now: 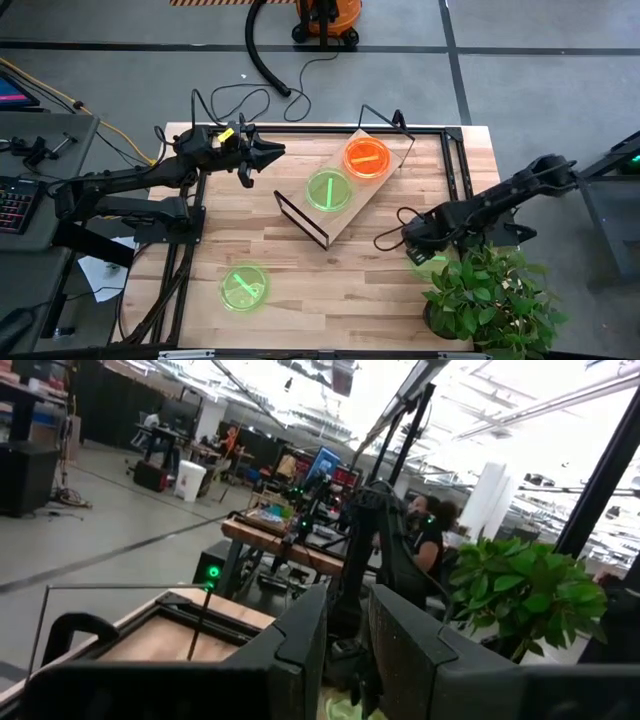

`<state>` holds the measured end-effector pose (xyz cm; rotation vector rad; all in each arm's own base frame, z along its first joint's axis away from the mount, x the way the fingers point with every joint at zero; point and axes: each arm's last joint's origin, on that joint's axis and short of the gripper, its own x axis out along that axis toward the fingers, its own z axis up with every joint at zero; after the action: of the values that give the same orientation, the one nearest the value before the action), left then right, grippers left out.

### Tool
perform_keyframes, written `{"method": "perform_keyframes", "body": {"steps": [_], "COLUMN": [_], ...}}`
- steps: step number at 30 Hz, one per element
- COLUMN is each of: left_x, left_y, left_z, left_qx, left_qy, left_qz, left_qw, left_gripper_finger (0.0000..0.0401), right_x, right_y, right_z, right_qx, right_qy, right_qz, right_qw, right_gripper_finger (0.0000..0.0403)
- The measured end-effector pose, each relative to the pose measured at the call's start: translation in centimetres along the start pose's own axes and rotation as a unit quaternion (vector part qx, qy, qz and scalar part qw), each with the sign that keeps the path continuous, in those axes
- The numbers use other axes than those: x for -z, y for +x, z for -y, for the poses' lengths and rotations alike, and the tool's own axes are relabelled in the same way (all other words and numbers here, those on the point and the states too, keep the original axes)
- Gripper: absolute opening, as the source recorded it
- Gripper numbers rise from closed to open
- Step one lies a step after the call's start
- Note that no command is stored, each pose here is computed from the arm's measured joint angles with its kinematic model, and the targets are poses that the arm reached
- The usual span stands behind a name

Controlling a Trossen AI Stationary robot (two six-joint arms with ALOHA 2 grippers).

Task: Place and stack plates onto a shelf
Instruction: Stack the right green plate on top of the green plate on the shelf

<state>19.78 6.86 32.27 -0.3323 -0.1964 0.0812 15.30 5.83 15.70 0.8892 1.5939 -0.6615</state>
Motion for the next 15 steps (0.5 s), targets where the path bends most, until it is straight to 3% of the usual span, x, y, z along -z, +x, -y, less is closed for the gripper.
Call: {"method": "perform_keyframes", "body": {"steps": [11, 15], "left_x": [0.0, 0.0], "left_y": [0.0, 0.0], "left_z": [0.0, 0.0], "left_qx": [0.001, 0.001], "left_qy": [0.000, 0.000], "left_qz": [0.000, 0.000], "left_qw": [1.000, 1.000], "left_gripper_finger": [0.0071, 0.0071], "right_x": [-1.1, -1.9], "right_y": [2.9, 3.2], "right_z": [-1.9, -2.9], "right_qx": [0.031, -0.012], "right_qy": [-0.005, 0.000], "right_qz": [-0.017, -0.004], "right_qw": [0.999, 1.000], "right_gripper_finger": [0.0125, 0.0125]}}
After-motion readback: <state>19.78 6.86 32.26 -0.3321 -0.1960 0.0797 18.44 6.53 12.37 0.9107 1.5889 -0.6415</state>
